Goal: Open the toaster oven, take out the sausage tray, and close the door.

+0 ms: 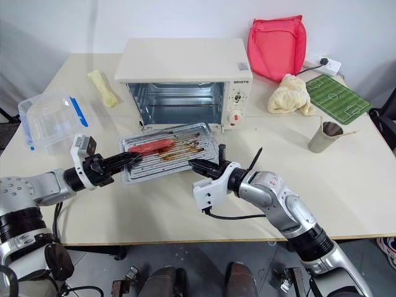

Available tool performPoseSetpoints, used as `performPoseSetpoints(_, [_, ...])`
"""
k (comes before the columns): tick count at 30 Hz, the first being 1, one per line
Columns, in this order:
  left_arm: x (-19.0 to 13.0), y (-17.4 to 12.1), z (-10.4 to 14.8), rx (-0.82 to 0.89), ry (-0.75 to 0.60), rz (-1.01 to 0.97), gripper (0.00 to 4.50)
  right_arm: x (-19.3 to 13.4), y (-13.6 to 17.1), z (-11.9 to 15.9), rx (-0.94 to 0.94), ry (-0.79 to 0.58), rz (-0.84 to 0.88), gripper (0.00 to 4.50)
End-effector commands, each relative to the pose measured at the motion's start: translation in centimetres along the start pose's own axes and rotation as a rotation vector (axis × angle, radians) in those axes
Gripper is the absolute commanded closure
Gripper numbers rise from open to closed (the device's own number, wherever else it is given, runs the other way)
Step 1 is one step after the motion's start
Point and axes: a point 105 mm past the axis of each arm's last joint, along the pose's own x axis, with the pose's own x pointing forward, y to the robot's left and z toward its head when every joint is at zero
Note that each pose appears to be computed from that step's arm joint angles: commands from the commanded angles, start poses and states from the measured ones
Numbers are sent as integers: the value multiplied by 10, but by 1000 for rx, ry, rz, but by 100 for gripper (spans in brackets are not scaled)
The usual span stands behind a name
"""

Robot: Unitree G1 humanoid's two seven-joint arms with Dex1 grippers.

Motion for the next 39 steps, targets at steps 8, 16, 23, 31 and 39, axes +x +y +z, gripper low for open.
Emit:
performPoseSetpoints(8, [8, 1, -16, -32, 14, -23, 450, -9, -28, 22, 37, -102, -76, 450])
performPoseSetpoints(16, [10, 4, -24, -79, 8, -28, 450, -14, -25, 29, 53, -163, -29, 204])
performPoseSetpoints(23, [13, 4, -27, -111, -12, -44, 450, -20, -25, 27, 113, -178, 16, 3])
performPoseSetpoints(31, [15, 6, -31, -151, -32, -51, 450, -35, -14, 32, 311, -210, 166, 3])
performPoseSetpoints(39, [-3, 6, -32, -181, -102, -18, 450, -66, -19, 12, 575, -133, 310, 3])
